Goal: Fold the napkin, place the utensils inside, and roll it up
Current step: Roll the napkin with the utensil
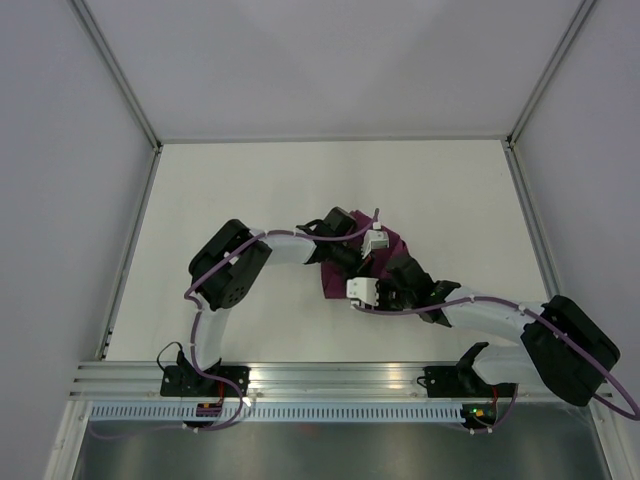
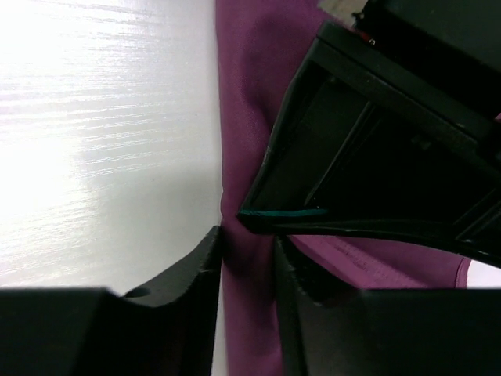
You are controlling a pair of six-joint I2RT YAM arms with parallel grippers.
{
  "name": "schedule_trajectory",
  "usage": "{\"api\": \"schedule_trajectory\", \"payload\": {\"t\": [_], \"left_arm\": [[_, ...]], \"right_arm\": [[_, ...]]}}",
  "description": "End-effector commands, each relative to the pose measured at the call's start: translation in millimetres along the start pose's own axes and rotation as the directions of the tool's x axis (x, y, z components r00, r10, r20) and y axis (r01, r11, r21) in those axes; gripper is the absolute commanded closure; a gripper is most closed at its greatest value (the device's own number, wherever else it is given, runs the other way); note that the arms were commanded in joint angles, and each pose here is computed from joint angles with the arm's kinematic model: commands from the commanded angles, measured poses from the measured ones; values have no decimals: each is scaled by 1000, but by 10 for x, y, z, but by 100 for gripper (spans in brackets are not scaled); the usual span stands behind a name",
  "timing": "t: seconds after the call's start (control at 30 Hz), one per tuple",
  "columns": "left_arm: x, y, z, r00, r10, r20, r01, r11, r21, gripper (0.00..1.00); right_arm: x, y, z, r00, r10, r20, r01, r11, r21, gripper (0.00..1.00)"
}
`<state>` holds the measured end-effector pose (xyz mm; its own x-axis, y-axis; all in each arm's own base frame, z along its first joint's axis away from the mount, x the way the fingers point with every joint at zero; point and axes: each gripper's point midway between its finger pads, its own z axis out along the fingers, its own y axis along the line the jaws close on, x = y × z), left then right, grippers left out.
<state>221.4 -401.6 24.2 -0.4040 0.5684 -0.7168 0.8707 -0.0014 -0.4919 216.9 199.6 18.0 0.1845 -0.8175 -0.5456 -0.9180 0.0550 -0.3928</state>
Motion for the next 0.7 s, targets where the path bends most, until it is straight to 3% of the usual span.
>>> {"api": "schedule_trajectory", "payload": {"t": [0.0, 0.07, 0.37, 0.43, 0.67], "left_arm": [[215, 77, 13, 995, -83, -51, 82, 996, -18, 95], [190, 87, -8, 996, -82, -45, 81, 996, -21, 92], [81, 123, -108, 996, -84, -9, 84, 996, -39, 73], [49, 175, -139, 997, -77, 6, 78, 995, -68, 68], [-108, 328, -323, 998, -34, 58, 45, 978, -201, 64]], "right_arm": [[263, 208, 31, 996, 2, -89, -7, 998, -60, 67], [280, 239, 46, 995, -3, -99, -5, 997, -80, 75], [351, 421, 71, 989, 14, -148, -42, 980, -193, 94], [319, 430, 81, 988, 22, -150, -55, 975, -217, 96], [288, 550, 68, 979, 49, -196, -114, 935, -336, 100]]}}
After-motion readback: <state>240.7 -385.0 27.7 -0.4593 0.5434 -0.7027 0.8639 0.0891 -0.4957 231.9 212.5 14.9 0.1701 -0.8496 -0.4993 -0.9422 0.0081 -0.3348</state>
